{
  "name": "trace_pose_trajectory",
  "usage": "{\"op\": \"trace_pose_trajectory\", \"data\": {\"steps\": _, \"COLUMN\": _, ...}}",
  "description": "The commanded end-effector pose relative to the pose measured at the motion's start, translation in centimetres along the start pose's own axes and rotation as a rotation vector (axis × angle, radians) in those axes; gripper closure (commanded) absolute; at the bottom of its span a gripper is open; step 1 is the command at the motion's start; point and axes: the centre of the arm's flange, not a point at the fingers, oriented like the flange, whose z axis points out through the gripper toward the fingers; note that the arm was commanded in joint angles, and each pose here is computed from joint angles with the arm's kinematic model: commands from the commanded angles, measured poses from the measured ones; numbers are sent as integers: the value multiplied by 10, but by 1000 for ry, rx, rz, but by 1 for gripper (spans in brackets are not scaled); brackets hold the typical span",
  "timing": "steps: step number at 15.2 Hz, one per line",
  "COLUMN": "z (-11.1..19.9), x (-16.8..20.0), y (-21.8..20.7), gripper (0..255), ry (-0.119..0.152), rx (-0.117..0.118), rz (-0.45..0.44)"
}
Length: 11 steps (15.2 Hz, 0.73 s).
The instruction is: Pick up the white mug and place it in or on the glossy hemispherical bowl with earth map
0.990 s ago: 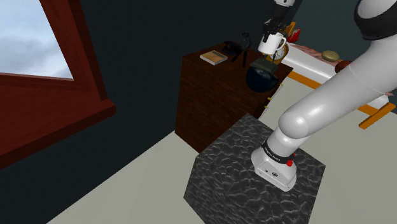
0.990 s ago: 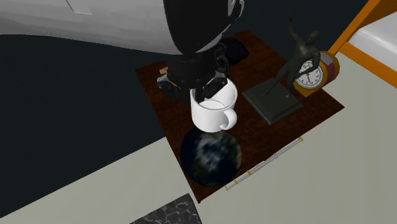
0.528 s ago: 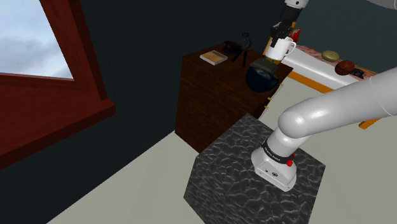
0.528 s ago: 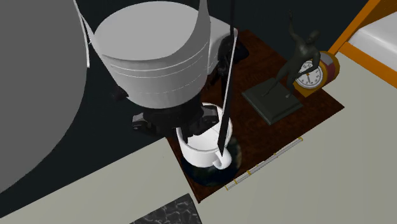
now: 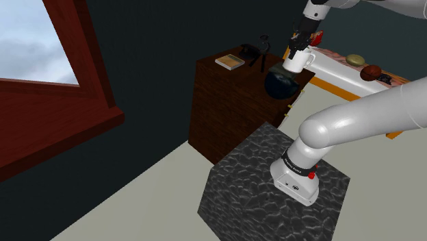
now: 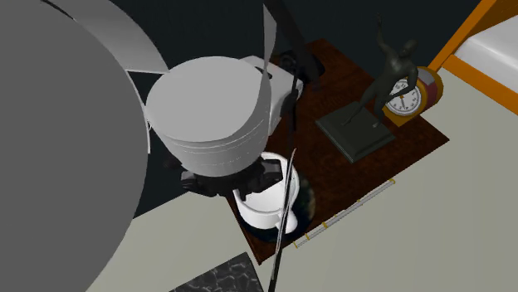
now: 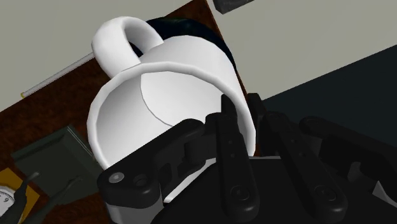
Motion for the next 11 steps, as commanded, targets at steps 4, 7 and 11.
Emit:
{"op": "trace_pose_trajectory", "data": {"steps": 4, "z": 26, "x": 0, "y": -1, "gripper": 255, "ry": 1, "rx": 0, "rz": 0}}
{"op": "trace_pose_trajectory", "data": {"steps": 7, "z": 42, "x": 0, "y": -1, "gripper": 255, "ry": 1, "rx": 0, "rz": 0}}
{"op": "trace_pose_trajectory", "data": {"steps": 11, "z": 56, "x": -1, "y": -1, "gripper": 255, "ry": 1, "rx": 0, "rz": 0}}
